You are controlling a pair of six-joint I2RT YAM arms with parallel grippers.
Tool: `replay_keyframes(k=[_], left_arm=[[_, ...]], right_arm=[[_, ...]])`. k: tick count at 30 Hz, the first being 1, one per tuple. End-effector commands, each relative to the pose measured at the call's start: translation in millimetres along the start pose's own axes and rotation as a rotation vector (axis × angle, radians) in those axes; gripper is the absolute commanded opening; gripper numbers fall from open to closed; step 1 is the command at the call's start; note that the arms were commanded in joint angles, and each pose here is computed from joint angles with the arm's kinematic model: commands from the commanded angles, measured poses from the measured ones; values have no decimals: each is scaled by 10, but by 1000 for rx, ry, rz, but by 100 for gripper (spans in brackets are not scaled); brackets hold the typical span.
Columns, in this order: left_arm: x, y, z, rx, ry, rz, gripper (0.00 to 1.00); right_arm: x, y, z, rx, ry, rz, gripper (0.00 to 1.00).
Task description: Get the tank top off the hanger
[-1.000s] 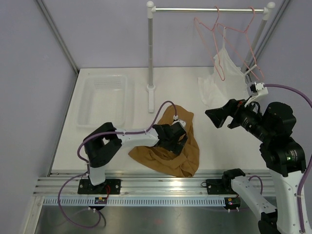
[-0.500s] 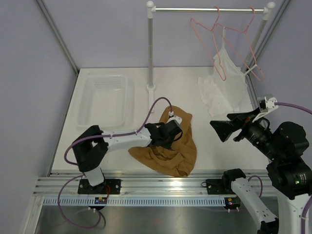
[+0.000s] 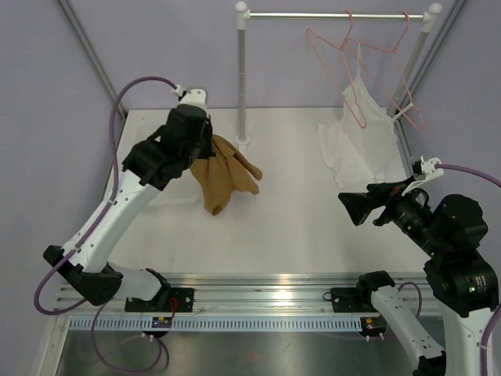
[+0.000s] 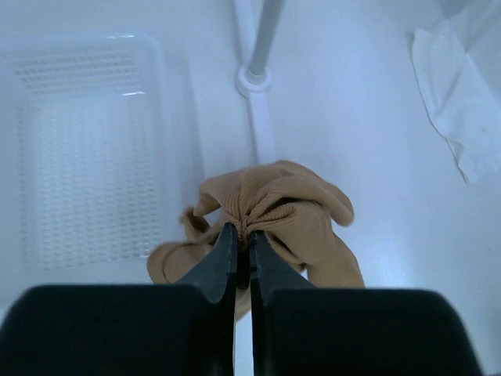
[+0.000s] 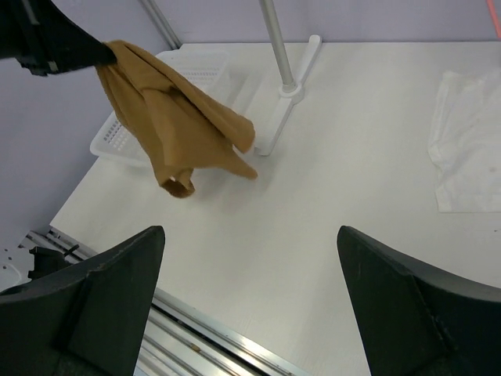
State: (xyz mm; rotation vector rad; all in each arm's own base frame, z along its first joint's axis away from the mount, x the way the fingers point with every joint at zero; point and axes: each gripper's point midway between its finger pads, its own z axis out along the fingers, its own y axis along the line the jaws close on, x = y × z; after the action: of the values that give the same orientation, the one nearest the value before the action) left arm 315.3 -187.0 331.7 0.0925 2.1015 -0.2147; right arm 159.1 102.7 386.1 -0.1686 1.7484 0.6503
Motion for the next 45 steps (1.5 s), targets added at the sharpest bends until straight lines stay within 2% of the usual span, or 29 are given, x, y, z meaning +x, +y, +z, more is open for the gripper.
replay_keyframes(k=[1,9,16,19,23,27,32,35,39,40,41,42,44,45], left_arm=[[-416,511,-156,-111,-48,5,0],[-819,1125,-159,-183,-71,-49,0],[-814,1832,153,-303,-10,-174,0],[-869,1956,260,-290,27,-205,0],[-1298,1939,134,-263,-65,-216,0],[-1366,2035,87,-273,-88,-234,0],[-1188,2026,174,-257,-51,-230,0],[-892,2018,400,-239,53,-241,0],[-594,2137,558,-303,121,-257,1],[-499,2154,592,-309,147,-261,37],[-490,2157,581,-316,146,-264,59],[-484,2168,555,-324,146,-267,66],[-549,2144,422,-325,113,-270,90],[-568,2127,345,-323,104,-271,99]], right_arm=[[-80,-43,-45,33,-35,-29,99],[-28,-127,-57,73,-30,-35,99],[21,-167,19,78,-18,-18,100],[40,-183,40,82,-8,-15,99],[49,-210,21,97,-11,-21,99],[101,-251,45,109,-2,-16,99],[153,-263,76,109,13,2,99],[206,-242,75,93,10,22,99],[294,-213,112,65,38,39,100],[297,-211,108,64,40,35,99],[294,-209,101,63,39,31,100],[279,-221,82,75,34,28,100],[254,-225,66,81,29,21,100],[227,-218,47,84,22,19,100]])
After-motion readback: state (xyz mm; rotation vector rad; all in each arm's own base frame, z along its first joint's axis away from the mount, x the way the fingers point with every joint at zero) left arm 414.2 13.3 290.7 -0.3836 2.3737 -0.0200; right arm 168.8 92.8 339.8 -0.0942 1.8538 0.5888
